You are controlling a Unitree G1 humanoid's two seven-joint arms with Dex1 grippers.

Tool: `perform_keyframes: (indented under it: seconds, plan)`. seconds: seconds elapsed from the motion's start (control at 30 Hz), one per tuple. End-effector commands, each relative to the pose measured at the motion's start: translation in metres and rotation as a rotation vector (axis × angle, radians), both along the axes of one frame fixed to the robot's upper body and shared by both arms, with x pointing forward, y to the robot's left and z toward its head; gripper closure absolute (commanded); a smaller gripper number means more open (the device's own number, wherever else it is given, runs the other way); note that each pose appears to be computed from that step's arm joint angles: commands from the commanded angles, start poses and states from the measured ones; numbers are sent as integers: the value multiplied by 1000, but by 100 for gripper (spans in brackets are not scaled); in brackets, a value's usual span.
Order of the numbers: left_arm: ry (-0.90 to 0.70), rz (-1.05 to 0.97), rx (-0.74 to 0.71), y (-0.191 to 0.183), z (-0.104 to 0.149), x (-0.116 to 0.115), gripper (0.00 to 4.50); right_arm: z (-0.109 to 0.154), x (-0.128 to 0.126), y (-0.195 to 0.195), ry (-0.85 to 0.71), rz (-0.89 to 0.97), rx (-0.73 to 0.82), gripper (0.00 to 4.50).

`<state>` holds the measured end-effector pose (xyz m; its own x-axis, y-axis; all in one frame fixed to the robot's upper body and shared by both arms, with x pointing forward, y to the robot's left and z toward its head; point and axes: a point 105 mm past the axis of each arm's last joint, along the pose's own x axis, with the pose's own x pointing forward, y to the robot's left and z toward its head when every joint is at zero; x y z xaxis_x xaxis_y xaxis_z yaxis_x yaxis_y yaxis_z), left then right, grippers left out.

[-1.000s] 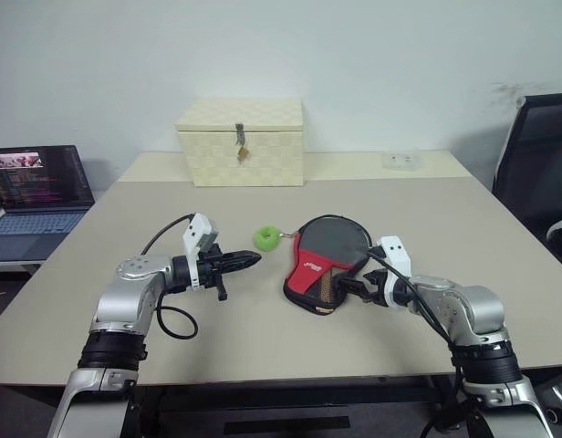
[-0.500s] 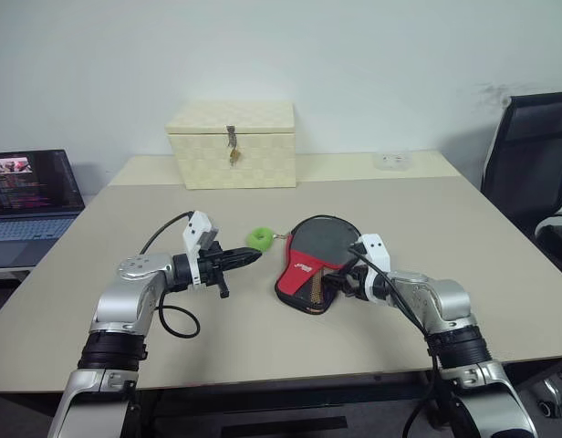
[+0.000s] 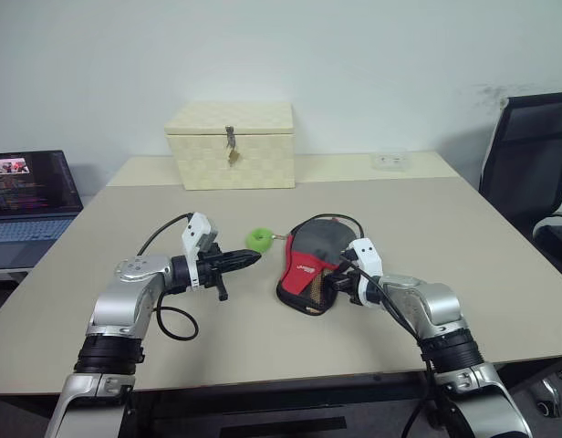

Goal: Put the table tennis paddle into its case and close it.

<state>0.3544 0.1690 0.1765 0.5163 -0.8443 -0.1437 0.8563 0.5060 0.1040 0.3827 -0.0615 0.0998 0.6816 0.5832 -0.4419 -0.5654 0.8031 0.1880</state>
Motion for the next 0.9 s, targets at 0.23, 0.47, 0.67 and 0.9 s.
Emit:
perform_keyframes:
  seconds: [0.23, 0.47, 0.67, 0.9]
  plan:
    - [-7, -53, -23, -1, 9, -19, 450, 12, -12, 36, -1, 221, 29, 448]
    - [80, -161, -30, -10, -2, -47, 450, 16, -32, 33, -3, 356, -3, 448]
    - [126, -209, -32, -15, -9, -63, 450, 15, -54, 34, 3, 432, -16, 448]
    - [149, -229, -29, -16, -11, -68, 450, 16, -73, 27, 18, 466, -12, 448]
